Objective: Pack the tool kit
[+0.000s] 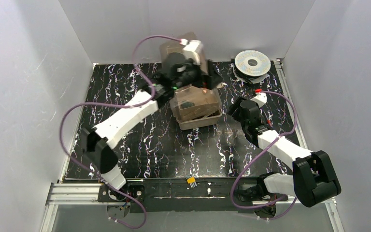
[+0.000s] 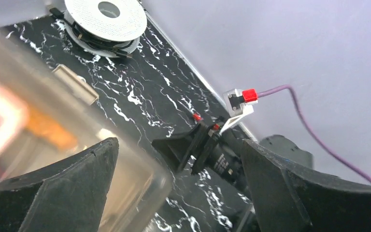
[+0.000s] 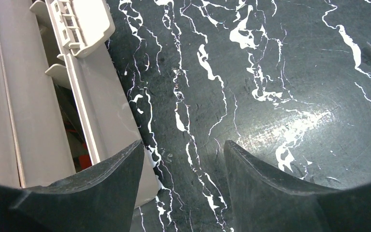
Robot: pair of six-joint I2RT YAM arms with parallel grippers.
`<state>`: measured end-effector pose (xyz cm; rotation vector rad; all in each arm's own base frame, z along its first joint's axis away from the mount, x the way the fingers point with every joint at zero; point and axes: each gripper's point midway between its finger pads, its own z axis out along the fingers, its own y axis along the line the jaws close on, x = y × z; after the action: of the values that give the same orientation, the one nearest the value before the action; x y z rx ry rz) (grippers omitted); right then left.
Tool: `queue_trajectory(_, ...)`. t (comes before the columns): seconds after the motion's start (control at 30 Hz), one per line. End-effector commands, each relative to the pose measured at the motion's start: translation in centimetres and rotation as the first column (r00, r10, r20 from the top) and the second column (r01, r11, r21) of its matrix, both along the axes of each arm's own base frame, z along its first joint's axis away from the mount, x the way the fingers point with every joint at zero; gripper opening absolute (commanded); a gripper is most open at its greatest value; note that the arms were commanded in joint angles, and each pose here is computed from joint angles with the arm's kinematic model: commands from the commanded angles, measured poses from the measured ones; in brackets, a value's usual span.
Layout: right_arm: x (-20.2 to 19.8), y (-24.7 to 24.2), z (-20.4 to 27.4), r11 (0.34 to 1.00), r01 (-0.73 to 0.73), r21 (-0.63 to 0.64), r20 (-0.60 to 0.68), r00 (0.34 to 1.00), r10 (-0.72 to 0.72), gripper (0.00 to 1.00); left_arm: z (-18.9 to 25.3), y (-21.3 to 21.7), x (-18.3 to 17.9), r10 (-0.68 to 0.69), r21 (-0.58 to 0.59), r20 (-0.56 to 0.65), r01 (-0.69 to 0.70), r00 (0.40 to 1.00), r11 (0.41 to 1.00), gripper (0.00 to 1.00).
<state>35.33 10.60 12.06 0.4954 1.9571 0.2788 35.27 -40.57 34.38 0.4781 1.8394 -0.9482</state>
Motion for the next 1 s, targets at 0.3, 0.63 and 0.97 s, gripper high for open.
queue_trajectory(0.3,1.1,0.5,3.9,0.999,-0.043,0.009,0.124,0.991,0.041,0.67,3.3,16.4,-4.9,0.212,-0.15,-0.103,-0.226,0.972,0.963,0.98)
queue_trajectory(0.63,2.6,6.3,4.8,0.94,-0.342,-0.005,0.004,0.94,0.342,0.62,-4.2,22.5,-5.7,0.432,0.001,-0.196,-0.441,0.88,0.898,0.98)
queue_trajectory(0.97,-0.2,14.1,4.5,0.826,-0.556,-0.089,0.042,0.827,0.561,0.58,-5.0,23.7,0.6,0.441,0.027,-0.281,-0.452,0.852,0.891,0.98)
